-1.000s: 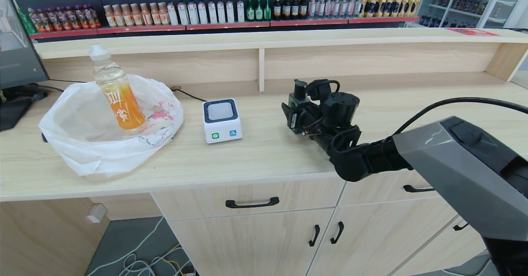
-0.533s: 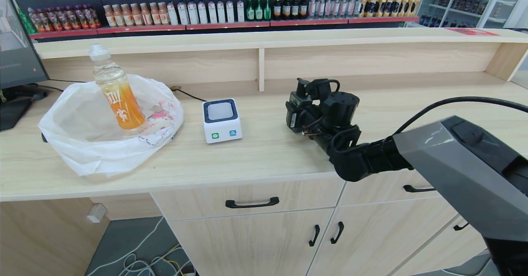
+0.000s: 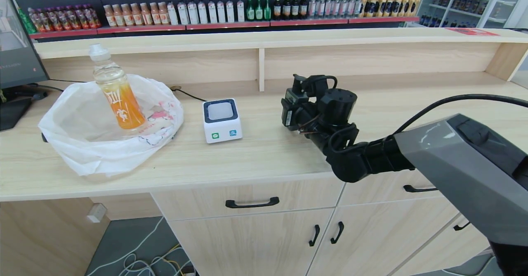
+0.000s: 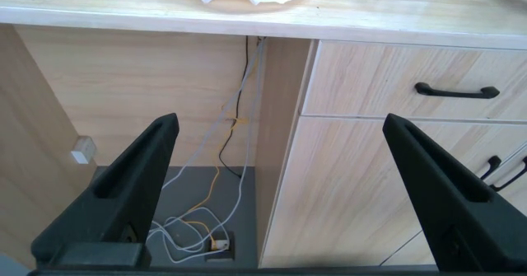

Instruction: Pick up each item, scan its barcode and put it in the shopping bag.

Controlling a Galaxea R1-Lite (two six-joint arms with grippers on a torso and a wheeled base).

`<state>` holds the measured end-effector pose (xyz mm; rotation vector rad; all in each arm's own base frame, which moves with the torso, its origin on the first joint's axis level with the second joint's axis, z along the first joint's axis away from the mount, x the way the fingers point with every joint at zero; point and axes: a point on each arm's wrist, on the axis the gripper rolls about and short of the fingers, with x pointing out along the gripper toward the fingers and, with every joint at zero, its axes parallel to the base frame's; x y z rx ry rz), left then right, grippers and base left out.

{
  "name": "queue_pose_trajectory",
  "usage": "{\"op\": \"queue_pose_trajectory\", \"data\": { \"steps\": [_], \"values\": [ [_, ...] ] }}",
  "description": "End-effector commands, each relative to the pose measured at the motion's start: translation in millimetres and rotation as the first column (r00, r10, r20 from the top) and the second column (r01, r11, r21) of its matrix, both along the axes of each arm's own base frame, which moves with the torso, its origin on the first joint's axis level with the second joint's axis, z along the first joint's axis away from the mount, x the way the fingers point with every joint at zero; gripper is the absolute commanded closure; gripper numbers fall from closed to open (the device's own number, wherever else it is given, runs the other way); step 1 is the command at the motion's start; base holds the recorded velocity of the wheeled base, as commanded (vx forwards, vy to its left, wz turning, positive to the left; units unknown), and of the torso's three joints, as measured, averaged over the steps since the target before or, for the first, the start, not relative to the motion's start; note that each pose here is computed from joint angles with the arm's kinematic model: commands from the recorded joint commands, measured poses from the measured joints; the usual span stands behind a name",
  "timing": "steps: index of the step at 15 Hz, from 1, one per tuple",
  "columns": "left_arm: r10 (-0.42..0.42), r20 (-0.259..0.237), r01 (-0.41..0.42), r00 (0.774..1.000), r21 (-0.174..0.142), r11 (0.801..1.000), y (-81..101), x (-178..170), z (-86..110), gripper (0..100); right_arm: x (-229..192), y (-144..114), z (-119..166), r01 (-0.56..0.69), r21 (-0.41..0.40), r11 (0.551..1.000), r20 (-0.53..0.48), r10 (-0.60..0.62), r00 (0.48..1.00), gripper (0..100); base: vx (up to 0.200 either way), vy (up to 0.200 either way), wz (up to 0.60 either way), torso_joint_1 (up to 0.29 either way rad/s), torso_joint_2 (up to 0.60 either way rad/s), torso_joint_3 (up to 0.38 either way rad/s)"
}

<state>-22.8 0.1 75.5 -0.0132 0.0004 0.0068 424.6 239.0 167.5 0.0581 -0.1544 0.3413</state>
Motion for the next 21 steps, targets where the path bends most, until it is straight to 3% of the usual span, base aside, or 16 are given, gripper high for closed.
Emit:
{"op": "queue_pose_trajectory", "data": {
  "steps": [1, 4, 8, 16, 19, 21],
  "values": [
    [0.001, 0.0, -0.001, 1.0, 0.001, 1.0, 0.0, 0, 0.0, 0, -5, -3, 14, 0.001, 0.005, 1.0, 0.027, -0.002, 1.0, 100, 0.0, 0.0, 0.0, 0.0, 0.0, 0.0],
    [0.001, 0.0, -0.001, 1.0, 0.001, 1.0, 0.0, 0, 0.0, 0, -15, -4, 32, 0.003, -0.009, 1.0, 0.063, -0.003, 0.998, 100, 0.0, 0.0, 0.0, 0.0, 0.0, 0.0],
    [0.001, 0.0, -0.001, 1.0, -0.001, 1.0, 0.0, 0, 0.0, 0, -56, -29, 49, 0.066, -0.068, 0.996, 0.062, -0.061, 0.996, 100, 0.0, 0.0, 0.0, 0.0, 0.0, 0.0],
    [0.001, 0.0, -0.001, 1.0, -0.001, 1.0, 0.0, 0, 0.0, 0, -166, -104, 24, 0.22, -0.111, 0.969, 0.03, -0.217, 0.976, 100, 0.0, 0.0, 0.0, 0.0, 0.0, 0.0],
    [0.001, 0.0, -0.001, 1.0, -0.001, 1.0, 0.0, 0, 0.0, 0, -186, -109, 18, 0.216, -0.112, 0.97, 0.034, -0.214, 0.976, 100, 0.0, 0.0, 0.0, 0.0, 0.0, 0.0],
    [0.001, 0.0, -0.001, 1.0, -0.001, 1.0, 0.0, 0, 0.0, 0, -193, -99, 23, 0.174, -0.102, 0.98, 0.056, -0.169, 0.984, 100, 0.0, 0.0, 0.0, 0.0, 0.0, 0.0]
  ]
}}
